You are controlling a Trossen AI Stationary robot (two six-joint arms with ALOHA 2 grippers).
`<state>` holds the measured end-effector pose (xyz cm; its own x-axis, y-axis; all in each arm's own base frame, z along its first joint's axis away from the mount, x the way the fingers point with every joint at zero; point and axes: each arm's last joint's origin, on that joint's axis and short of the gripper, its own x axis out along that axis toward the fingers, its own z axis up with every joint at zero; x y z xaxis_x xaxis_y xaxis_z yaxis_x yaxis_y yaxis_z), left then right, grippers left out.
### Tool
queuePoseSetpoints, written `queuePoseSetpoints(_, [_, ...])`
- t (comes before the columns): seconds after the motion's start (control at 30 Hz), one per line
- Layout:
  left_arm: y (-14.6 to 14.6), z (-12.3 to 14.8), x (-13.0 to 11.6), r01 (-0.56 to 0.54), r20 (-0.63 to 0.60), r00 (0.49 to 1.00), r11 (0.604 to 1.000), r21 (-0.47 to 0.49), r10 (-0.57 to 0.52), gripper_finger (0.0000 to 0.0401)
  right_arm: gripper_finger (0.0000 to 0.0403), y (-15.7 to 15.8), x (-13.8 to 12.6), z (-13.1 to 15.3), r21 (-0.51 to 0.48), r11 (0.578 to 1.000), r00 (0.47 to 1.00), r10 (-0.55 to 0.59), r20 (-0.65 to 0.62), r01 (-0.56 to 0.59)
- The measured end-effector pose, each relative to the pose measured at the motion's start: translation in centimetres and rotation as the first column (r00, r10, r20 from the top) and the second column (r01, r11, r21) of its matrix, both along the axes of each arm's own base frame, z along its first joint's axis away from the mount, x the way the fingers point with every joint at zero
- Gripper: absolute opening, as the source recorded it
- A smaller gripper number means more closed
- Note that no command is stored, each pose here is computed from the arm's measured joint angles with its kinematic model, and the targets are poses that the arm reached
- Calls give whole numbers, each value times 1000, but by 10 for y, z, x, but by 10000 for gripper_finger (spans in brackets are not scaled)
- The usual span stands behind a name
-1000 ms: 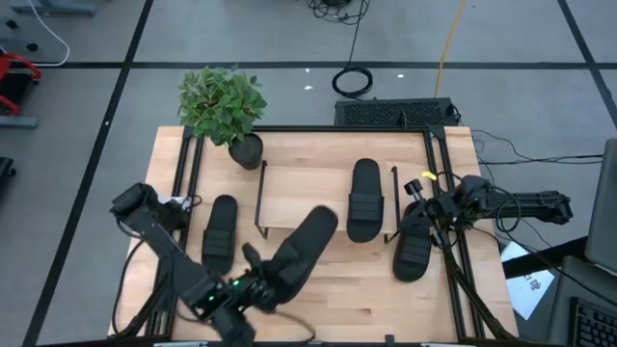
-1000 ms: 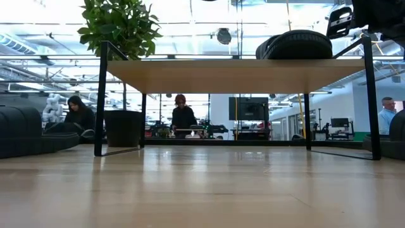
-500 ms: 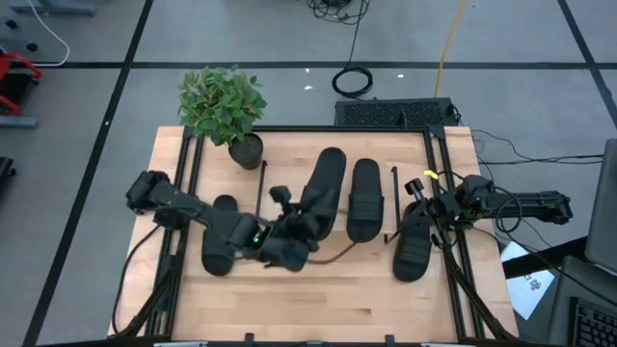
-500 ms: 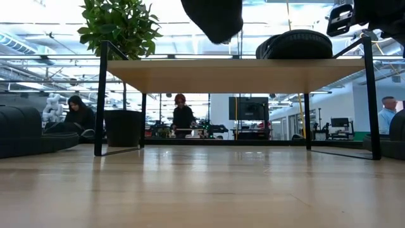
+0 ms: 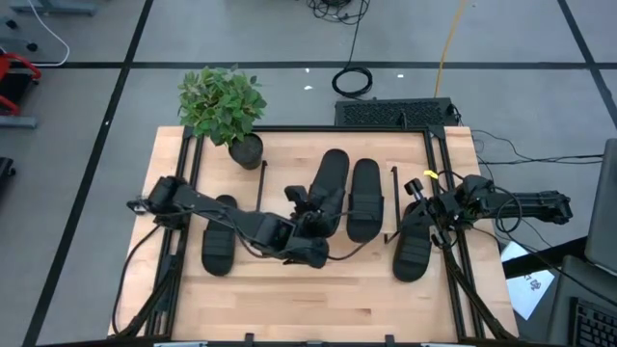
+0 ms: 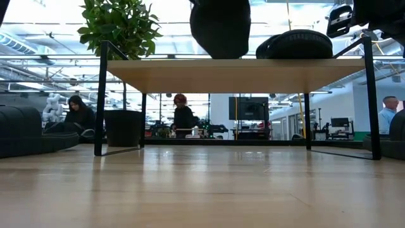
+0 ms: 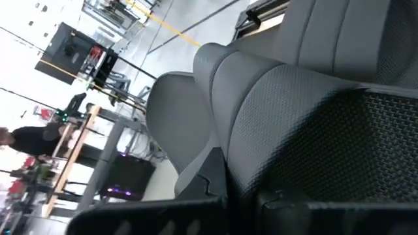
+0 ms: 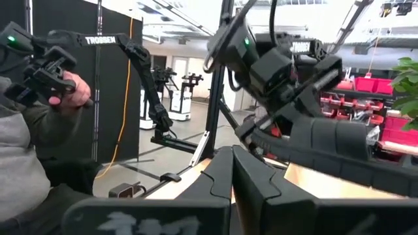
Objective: Pick and place slides into the shelf
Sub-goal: Put the black slide on the shelf
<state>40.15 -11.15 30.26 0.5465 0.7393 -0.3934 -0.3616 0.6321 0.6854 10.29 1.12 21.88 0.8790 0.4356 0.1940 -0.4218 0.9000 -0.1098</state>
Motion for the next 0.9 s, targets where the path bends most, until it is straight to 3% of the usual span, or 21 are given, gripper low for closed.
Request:
queuePoseSetpoints(0.23, [-3,16,6,-69,-93,993,997,20,71,1,0,0,0,0,0,1000,1000,-1,0,1])
queuePoseSetpoints(0.5, [0,-11,8,-234,-159,959,972,18,234,1,0,0,0,0,0,1000,1000,0,0,0])
queuePoseSetpoints(0.9, [6,-15,12,-275,-154,953,959,-68,262,1,0,0,0,1,0,1000,1000,0,7,0])
